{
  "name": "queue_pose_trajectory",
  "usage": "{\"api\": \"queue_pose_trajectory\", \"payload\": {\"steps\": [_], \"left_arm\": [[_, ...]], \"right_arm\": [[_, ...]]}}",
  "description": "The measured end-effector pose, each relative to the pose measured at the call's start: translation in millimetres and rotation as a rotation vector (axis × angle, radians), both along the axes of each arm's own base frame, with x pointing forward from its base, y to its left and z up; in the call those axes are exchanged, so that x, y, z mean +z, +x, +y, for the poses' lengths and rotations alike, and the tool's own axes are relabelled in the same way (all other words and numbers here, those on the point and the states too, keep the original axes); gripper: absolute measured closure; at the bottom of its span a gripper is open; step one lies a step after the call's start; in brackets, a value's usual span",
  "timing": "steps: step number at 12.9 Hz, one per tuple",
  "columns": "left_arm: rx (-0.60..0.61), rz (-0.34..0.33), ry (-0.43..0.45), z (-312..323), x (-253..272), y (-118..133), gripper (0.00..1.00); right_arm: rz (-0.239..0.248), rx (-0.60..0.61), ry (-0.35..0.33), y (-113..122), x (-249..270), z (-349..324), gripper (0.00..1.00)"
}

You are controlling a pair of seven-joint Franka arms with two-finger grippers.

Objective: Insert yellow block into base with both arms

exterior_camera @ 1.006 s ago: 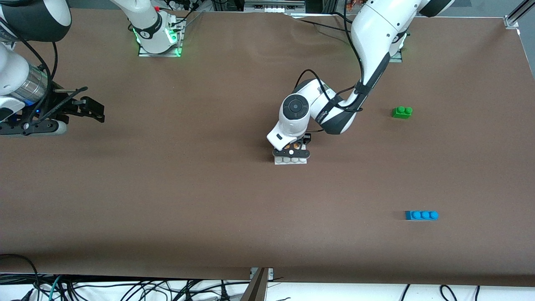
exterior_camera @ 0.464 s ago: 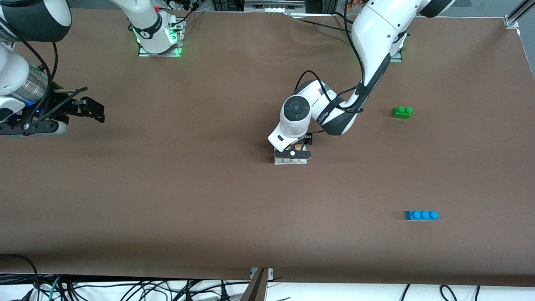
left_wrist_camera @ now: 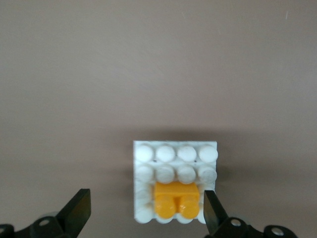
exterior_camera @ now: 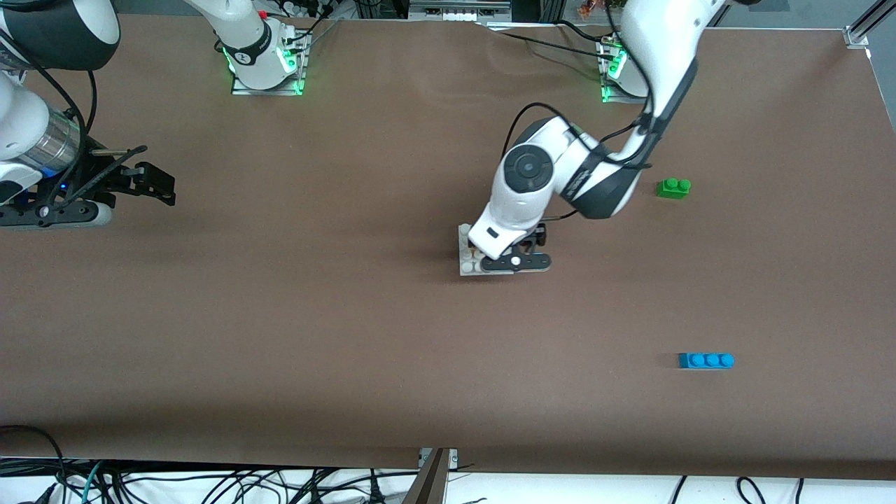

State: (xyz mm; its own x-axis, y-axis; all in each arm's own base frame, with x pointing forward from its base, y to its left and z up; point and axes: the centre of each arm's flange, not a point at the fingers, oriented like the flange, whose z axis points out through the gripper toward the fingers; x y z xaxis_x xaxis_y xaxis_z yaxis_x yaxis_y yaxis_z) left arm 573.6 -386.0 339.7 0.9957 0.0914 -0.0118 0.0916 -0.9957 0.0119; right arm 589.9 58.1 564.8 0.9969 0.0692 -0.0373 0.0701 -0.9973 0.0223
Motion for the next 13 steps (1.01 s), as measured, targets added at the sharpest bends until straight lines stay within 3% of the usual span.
{"api": "queue_pose_trajectory", "payload": {"steps": [5, 10, 13], "left_arm": [[0.052, -0.026, 0.052, 54.6, 110.6, -1.9, 0.0], [0.041, 0.059, 0.057, 126.3, 195.0, -2.9, 0.0], [-0.025, 0.061, 0.048, 173.9, 224.8, 4.7, 0.0]], "right_arm": [[-0.001, 0.0, 0.0, 0.1, 0.1, 0.2, 0.0], [-0.001, 0.0, 0.0, 0.2, 0.1, 0.1, 0.0], [-0.001, 0.0, 0.0, 0.2, 0.0, 0.0, 0.0]]}}
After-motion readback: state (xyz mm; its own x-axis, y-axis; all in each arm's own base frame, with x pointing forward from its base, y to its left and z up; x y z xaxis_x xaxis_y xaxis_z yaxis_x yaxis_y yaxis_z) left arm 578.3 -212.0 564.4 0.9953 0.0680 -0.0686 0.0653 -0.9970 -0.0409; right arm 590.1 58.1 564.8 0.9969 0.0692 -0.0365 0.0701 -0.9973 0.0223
